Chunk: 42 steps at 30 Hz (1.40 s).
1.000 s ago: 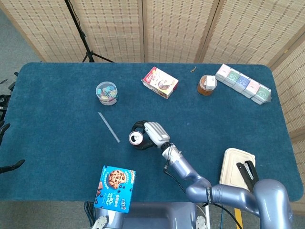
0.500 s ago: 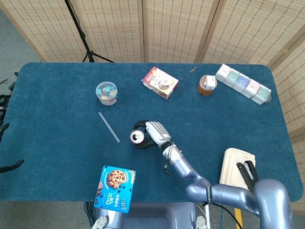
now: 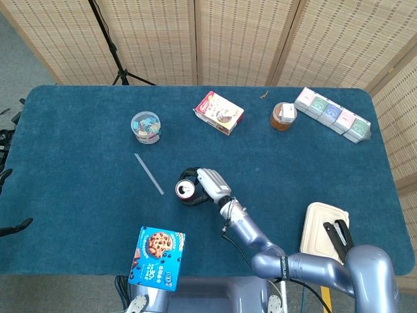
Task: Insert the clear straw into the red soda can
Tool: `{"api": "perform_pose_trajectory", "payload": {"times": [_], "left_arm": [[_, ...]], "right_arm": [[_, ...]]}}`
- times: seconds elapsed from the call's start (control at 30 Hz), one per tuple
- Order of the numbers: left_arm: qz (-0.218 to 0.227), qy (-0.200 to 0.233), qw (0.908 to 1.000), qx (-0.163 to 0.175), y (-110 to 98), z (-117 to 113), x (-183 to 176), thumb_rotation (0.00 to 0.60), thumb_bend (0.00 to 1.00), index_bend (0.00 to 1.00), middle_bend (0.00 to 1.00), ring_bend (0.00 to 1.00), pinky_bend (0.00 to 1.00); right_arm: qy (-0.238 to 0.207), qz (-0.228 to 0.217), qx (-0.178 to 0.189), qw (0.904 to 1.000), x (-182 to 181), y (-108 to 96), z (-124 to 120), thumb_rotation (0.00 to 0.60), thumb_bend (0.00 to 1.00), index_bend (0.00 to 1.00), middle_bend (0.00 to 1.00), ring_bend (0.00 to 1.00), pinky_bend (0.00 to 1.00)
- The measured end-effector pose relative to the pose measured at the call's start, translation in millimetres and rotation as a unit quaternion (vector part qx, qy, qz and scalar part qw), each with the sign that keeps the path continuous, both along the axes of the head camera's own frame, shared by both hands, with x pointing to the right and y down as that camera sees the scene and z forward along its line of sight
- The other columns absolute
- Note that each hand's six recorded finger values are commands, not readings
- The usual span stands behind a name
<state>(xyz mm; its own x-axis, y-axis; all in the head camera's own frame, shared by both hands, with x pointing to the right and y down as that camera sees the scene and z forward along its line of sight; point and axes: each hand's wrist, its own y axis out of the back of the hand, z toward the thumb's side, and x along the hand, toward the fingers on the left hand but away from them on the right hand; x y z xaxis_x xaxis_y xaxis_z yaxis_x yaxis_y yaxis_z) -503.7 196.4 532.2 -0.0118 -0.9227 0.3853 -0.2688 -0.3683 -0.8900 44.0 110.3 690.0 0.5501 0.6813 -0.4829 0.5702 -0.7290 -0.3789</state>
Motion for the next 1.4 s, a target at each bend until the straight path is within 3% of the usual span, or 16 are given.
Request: {"api": "perform_pose_trajectory", "payload": {"times": [0.43, 0.77, 1.03, 1.4], "left_arm": [[-0.001, 0.005, 1.0, -0.001, -0.5, -0.5, -1.6, 0.6, 0.0, 0.0, 0.0, 0.0, 0.0], [-0.003, 0.007, 1.0, -0.002, -0.7, -1.2, -2.8, 0.6, 0.0, 0.0, 0.0, 0.0, 0.0], [-0.004, 0.007, 1.0, -0.002, -0.9, -1.1, -2.6, 0.6, 0.0, 0.0, 0.0, 0.0, 0.0], [-0.003, 0.008, 1.0, -0.002, -0.9, -1.3, -2.3, 0.6, 0.0, 0.0, 0.0, 0.0, 0.0]], "right_arm": [[-0.017, 0.005, -0.03, 0.9994, -15.3, 8.5, 0.5, 0.6, 0.37, 0.48, 0.36, 0.29, 0.41], [-0.006, -0.003, -0.021, 0.9998, -18.5, 11.5, 3.0, 0.6, 0.37, 0.47, 0.36, 0.29, 0.41], [-0.011, -0.021, -0.013, 0.9996, -19.8, 12.9, -0.4, 0.6, 0.14, 0.33, 0.25, 0.19, 0.37], [-0.019, -0.03, -0.004, 0.9994, -21.7, 13.1, -10.2, 0.6, 0.11, 0.29, 0.17, 0.1, 0.24]]}}
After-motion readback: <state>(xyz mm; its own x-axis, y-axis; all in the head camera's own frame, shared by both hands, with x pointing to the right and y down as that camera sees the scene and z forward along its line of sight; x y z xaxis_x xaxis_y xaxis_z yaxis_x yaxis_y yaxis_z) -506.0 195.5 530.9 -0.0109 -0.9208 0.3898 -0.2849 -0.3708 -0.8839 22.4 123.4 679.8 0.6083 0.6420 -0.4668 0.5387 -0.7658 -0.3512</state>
